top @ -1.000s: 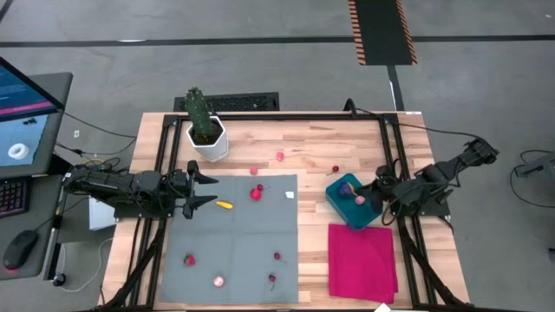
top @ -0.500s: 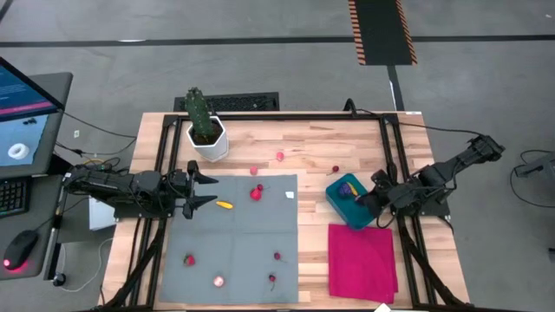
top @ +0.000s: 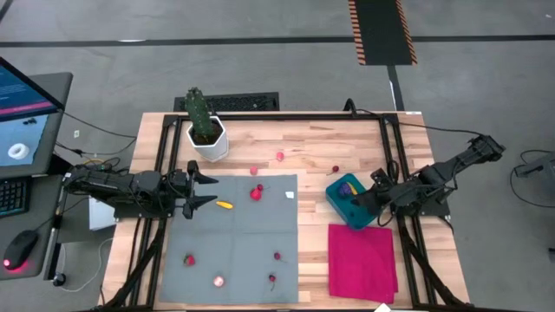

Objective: Pick and placing Produce into tupperware
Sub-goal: Put the yellow corn into the blue bin

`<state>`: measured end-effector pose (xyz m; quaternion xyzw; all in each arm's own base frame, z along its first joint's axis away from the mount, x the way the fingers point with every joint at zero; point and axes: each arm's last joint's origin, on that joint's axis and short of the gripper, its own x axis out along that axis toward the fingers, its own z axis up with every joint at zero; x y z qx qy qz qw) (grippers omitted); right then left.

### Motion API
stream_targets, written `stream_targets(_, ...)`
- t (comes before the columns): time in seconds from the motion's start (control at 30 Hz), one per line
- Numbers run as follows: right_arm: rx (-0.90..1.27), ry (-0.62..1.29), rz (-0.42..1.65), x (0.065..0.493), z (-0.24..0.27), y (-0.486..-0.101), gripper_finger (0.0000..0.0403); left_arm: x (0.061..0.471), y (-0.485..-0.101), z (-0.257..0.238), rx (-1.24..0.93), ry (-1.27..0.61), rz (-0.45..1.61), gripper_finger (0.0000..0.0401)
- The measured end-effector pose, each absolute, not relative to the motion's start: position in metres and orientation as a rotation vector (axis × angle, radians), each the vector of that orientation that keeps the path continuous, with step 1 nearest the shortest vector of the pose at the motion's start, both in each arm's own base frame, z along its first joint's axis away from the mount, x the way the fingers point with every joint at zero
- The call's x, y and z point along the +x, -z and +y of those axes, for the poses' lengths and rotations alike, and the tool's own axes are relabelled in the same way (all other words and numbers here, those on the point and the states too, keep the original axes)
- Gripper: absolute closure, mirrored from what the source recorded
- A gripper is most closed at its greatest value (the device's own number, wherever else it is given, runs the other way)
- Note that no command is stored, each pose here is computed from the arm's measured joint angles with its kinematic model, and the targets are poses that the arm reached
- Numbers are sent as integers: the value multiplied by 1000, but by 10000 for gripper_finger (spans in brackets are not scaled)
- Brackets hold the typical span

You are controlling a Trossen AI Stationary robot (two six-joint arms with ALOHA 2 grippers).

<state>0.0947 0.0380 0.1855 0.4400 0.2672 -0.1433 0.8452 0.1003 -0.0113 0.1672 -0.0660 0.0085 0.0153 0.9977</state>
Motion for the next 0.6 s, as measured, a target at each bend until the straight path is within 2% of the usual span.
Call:
stream_targets(0.1, 904, 240, 462, 101, 40, -195, 127, 100, -167, -11, -132, -30, 17, 152)
stream_targets(0.4, 405, -73, 7, 118, 60, -245, 127, 100, -167, -11, -132, -30, 17, 152)
stream_targets(0.5, 278, -106, -57, 124, 67, -250, 127, 100, -167, -11, -129, -31, 17, 152)
stream_targets(0.6, 228, -106, -47, 132, 73, -246, 127, 100, -168, -10, -39, -67, 10, 152)
